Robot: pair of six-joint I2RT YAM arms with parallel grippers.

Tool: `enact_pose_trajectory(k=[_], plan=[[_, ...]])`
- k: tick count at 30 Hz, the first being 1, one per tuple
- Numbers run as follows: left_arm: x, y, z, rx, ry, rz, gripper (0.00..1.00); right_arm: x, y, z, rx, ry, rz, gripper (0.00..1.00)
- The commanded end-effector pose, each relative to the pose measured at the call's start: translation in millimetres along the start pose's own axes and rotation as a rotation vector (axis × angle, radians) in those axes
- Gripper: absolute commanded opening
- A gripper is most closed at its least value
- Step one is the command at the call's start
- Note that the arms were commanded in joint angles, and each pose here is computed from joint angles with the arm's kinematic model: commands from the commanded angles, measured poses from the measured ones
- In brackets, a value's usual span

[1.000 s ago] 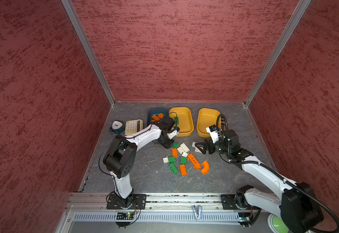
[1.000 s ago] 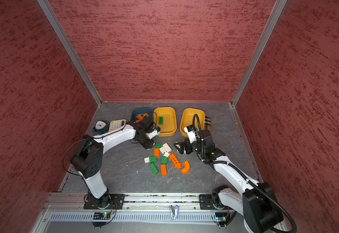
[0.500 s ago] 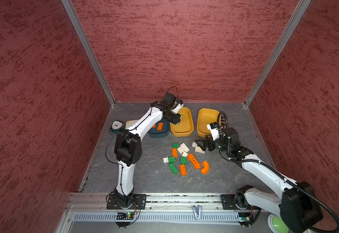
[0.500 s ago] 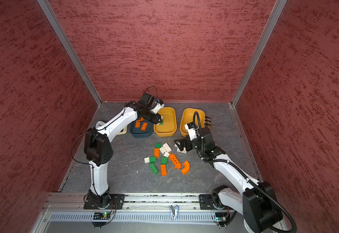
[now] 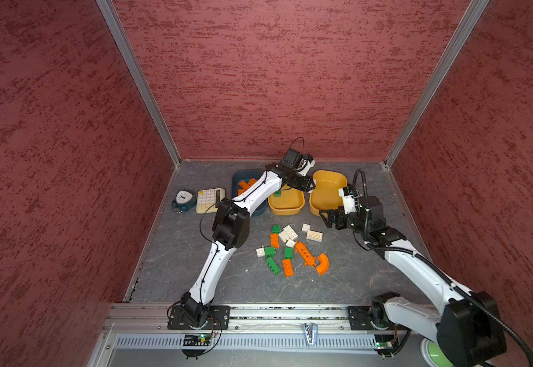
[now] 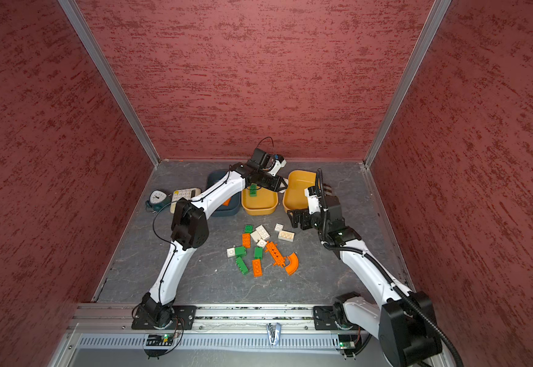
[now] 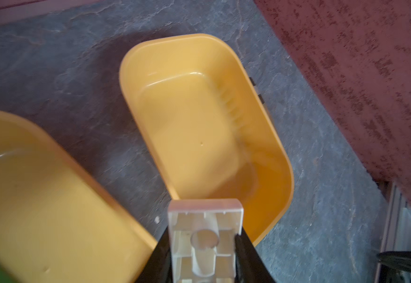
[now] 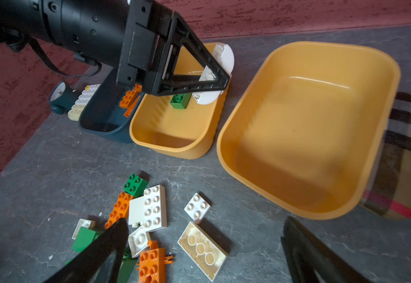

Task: Sort the legos into containers by color
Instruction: Place the lego in the container.

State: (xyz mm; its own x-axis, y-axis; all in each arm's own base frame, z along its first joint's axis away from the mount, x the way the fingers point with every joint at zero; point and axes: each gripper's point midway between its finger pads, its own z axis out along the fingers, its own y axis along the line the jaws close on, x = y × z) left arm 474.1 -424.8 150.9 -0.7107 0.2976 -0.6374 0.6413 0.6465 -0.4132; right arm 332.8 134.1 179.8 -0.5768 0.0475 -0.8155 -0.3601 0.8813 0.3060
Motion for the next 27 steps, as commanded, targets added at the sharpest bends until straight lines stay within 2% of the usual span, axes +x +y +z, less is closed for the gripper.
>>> enact_pose_trajectory(k=[1, 5, 10, 13, 17, 20, 27], plan=[[-16, -17, 17, 0.077, -0.076, -0.031, 0.3, -20, -10, -11, 0.054, -0.059, -0.01, 0.99], [-20, -24, 31, 0.1, -0.109, -0.039, 0.31, -21, -14, -13, 0.064, -0.066, -0.002, 0.99], [-19, -10, 45, 0.044, -0.124, -0.053, 0.35, -21, -16, -15, 0.071, -0.069, 0.005, 0.99], [-22, -7, 45, 0.026, -0.136, -0.058, 0.51, -20, -16, -17, 0.069, -0.066, 0.004, 0.99], [-25, -11, 24, -0.013, -0.115, -0.038, 0.65, -20, -12, -20, 0.049, -0.064, -0.003, 0.99], [-12, -18, -1, -0.046, -0.066, -0.022, 0.68, -18, -2, -20, -0.007, -0.052, -0.013, 0.99], [59, -18, -66, -0.139, 0.056, -0.066, 0.69, -8, 29, -17, -0.203, -0.002, -0.016, 0.99]])
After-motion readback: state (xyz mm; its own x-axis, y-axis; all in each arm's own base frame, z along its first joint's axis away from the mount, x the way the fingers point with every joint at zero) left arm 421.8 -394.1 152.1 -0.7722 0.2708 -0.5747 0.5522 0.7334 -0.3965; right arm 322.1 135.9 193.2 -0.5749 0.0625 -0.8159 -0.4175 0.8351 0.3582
